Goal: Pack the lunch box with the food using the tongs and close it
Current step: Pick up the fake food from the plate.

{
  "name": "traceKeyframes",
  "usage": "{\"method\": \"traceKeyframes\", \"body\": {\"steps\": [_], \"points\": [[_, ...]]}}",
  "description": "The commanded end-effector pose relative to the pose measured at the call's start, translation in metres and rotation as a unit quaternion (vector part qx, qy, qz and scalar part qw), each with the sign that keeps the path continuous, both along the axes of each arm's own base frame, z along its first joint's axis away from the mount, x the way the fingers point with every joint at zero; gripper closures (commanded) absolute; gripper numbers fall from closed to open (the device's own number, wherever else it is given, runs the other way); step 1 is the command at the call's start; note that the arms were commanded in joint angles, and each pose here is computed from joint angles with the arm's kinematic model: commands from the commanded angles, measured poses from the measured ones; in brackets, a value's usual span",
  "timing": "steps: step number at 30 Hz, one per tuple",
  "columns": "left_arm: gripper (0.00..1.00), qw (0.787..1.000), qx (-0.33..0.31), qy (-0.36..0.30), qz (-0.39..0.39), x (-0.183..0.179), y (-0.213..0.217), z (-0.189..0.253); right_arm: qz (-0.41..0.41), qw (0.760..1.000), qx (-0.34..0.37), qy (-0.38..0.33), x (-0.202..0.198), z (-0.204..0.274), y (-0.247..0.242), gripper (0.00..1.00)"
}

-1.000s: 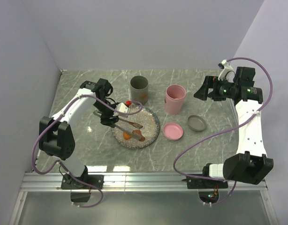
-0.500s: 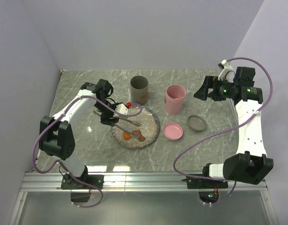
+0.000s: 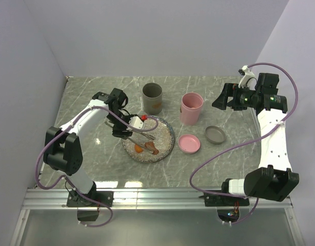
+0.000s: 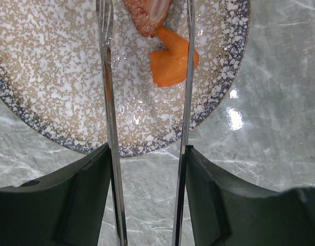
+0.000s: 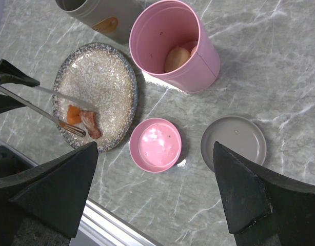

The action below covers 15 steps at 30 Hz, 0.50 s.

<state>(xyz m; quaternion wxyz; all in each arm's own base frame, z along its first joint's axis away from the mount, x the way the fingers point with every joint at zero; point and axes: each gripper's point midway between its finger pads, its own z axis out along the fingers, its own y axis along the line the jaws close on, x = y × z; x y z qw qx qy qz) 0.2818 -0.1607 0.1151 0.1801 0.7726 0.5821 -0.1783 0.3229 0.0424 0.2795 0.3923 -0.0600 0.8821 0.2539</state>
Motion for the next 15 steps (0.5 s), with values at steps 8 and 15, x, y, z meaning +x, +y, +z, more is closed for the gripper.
{"method": "traceKeyframes", "body": {"steps": [8, 15], "points": [[0.47, 1.000, 0.011, 0.004, -0.022, -0.005, 0.001, -0.003, 0.004, 1.000, -0.006, -0.006, 0.002, 0.004, 0.000, 0.00], [0.70, 1.000, -0.010, -0.011, -0.015, -0.006, -0.004, 0.009, 0.004, 1.000, -0.004, -0.008, 0.002, 0.005, 0.001, 0.00]]}}
